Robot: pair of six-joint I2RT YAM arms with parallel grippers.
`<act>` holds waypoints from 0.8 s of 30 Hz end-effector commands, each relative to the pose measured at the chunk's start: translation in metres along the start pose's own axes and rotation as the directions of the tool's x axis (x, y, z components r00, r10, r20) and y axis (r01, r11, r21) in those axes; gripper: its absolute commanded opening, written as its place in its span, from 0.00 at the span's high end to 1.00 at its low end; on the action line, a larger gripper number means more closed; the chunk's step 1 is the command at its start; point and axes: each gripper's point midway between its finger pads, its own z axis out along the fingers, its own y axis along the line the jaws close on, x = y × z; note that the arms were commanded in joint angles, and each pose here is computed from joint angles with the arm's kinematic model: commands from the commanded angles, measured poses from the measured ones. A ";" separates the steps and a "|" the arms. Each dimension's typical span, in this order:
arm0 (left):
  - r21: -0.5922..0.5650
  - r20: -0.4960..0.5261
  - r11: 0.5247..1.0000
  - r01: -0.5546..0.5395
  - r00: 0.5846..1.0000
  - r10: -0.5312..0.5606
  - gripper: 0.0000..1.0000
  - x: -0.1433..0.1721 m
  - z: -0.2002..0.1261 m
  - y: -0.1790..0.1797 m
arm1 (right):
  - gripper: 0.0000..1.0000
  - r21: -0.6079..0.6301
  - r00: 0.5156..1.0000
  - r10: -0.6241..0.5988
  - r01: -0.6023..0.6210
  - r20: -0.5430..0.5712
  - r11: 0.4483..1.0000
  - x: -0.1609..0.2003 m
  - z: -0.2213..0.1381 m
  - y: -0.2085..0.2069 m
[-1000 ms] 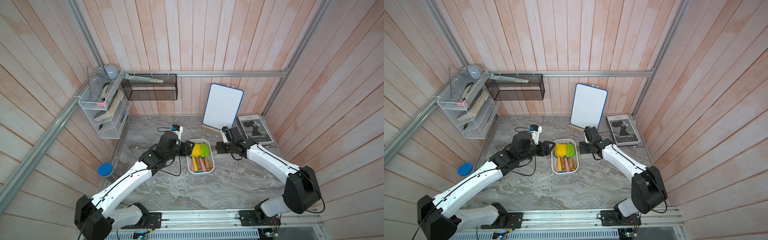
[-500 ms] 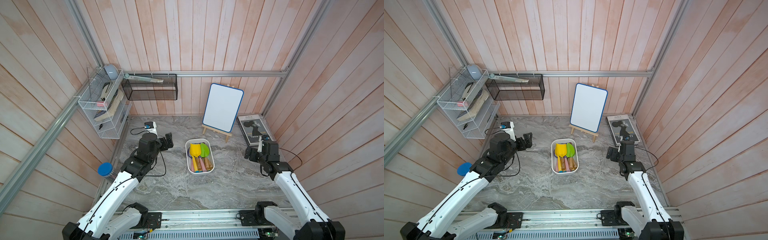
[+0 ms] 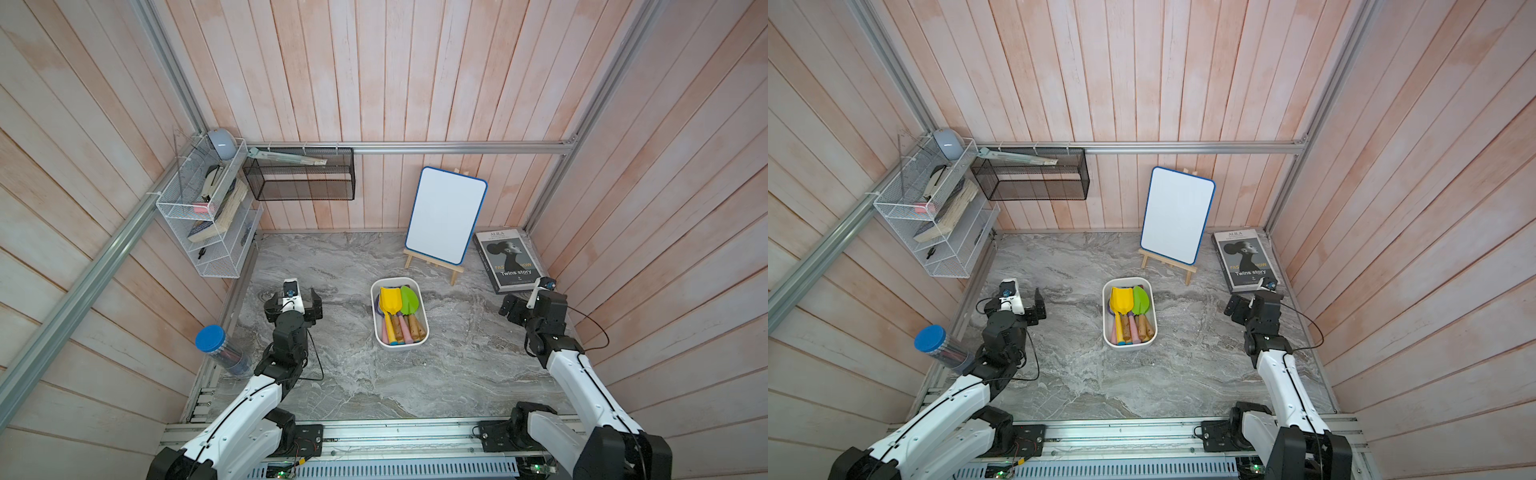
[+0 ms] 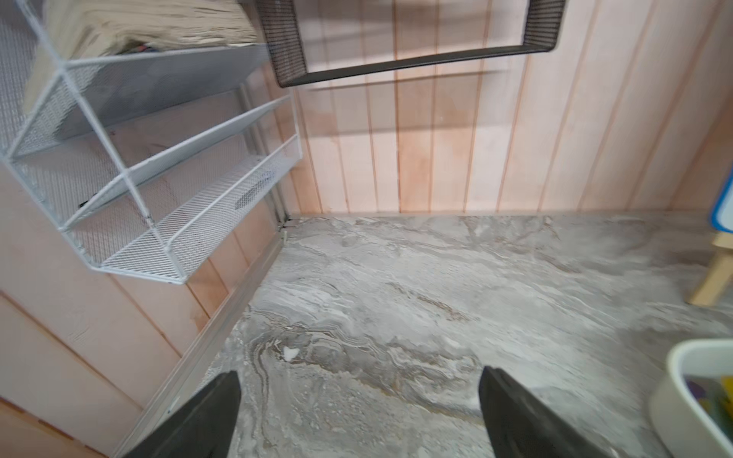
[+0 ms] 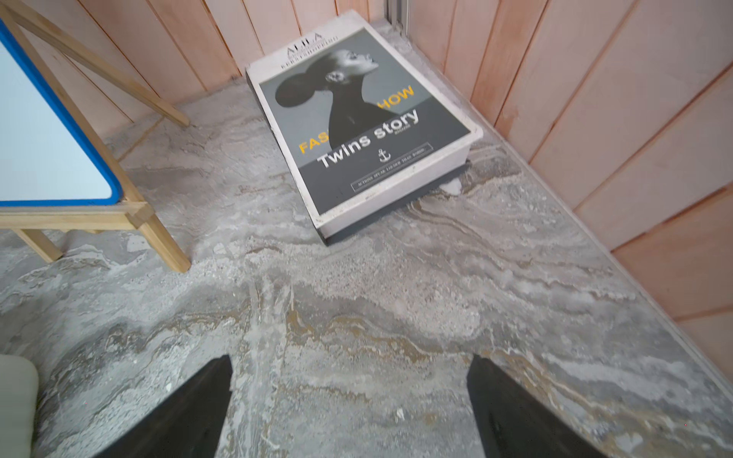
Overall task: Put the shovel into the storage box
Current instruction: Reset both arms
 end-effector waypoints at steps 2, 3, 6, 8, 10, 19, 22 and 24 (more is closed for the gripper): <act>-0.004 0.147 0.984 0.178 0.973 -0.176 0.00 0.004 0.013 0.025 | 0.02 -0.066 0.975 -0.052 0.068 0.215 0.995 -0.024 -0.009 0.010; 0.011 0.156 0.981 0.193 0.969 -0.192 0.00 0.011 0.015 0.026 | 0.02 -0.076 0.968 -0.058 0.078 0.245 0.994 -0.025 -0.011 0.011; 0.072 0.192 0.987 0.143 0.969 -0.154 0.00 0.022 0.022 0.016 | 0.02 -0.105 0.939 -0.079 0.121 0.333 0.987 -0.019 -0.020 0.013; 0.141 0.179 0.983 0.119 0.973 -0.144 0.00 0.034 0.027 0.004 | 0.02 -0.118 0.921 -0.077 0.131 0.382 0.984 -0.014 -0.024 0.013; 0.152 0.208 0.983 0.099 0.969 -0.130 0.00 0.037 0.032 0.000 | 0.02 -0.127 0.906 -0.086 0.151 0.415 0.980 -0.010 -0.026 0.014; 0.288 0.039 0.951 0.111 0.991 -0.127 0.00 0.052 0.061 -0.018 | 0.02 -0.139 0.848 -0.089 0.188 0.523 0.972 -0.007 -0.023 0.016; 0.318 0.002 0.943 0.100 0.994 -0.106 0.00 0.054 0.068 -0.025 | 0.02 -0.142 0.801 -0.071 0.192 0.594 0.971 -0.015 -0.029 0.017; 0.319 0.006 0.942 0.101 0.994 -0.109 0.00 0.054 0.067 -0.025 | 0.02 -0.129 0.813 -0.064 0.169 0.579 0.977 -0.010 -0.019 0.013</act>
